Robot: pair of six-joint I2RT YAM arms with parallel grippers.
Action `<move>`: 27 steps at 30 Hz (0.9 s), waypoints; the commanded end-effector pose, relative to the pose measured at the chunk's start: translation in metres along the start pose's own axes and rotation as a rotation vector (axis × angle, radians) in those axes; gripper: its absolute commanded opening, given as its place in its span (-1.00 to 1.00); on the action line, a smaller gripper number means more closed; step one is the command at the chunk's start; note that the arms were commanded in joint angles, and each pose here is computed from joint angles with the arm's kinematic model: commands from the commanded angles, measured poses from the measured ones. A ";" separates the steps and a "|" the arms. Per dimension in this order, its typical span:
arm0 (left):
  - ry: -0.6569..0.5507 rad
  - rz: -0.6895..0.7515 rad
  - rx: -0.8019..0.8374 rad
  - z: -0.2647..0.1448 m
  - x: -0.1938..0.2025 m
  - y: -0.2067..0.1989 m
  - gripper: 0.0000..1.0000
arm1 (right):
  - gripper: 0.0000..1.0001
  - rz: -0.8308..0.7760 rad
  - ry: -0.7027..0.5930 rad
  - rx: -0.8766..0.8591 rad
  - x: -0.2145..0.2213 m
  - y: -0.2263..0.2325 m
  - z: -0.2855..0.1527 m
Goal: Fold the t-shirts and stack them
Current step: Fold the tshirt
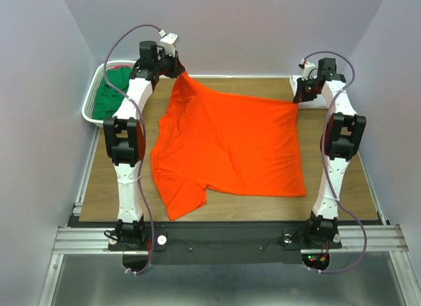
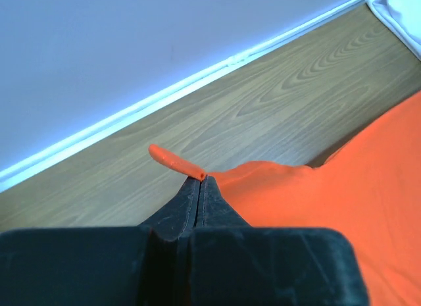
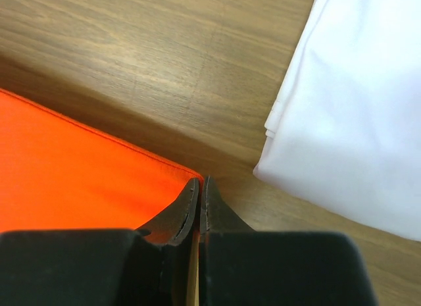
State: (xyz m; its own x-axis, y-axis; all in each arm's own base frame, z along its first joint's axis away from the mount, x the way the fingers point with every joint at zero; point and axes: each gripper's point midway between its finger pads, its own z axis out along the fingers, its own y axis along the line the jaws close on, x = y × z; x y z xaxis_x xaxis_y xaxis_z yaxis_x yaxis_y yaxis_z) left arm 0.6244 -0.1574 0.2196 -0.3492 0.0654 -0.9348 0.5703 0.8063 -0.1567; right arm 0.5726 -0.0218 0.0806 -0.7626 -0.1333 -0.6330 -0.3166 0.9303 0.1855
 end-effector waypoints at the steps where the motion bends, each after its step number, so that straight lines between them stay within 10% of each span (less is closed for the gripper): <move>1: -0.006 0.064 0.018 -0.013 -0.010 -0.005 -1.00 | -0.99 -0.071 -0.110 0.011 -0.038 0.002 -0.041; 19: 0.038 0.220 -0.009 -0.102 0.014 -0.051 -1.00 | -0.99 -0.184 -0.069 -0.020 -0.004 0.030 -0.087; 27: 0.242 0.247 0.000 -0.138 0.109 -0.071 -1.00 | -0.99 -0.215 0.027 -0.055 0.048 0.042 -0.087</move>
State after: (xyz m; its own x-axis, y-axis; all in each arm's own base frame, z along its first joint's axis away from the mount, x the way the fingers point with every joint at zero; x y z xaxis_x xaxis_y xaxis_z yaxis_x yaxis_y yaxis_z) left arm 0.4719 -0.1351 0.2044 -0.3404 0.3107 -0.8875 0.6449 0.7640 0.0202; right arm 0.4852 -0.0150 0.1156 -0.7241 -0.2887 -0.6264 -0.4629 0.8767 0.1310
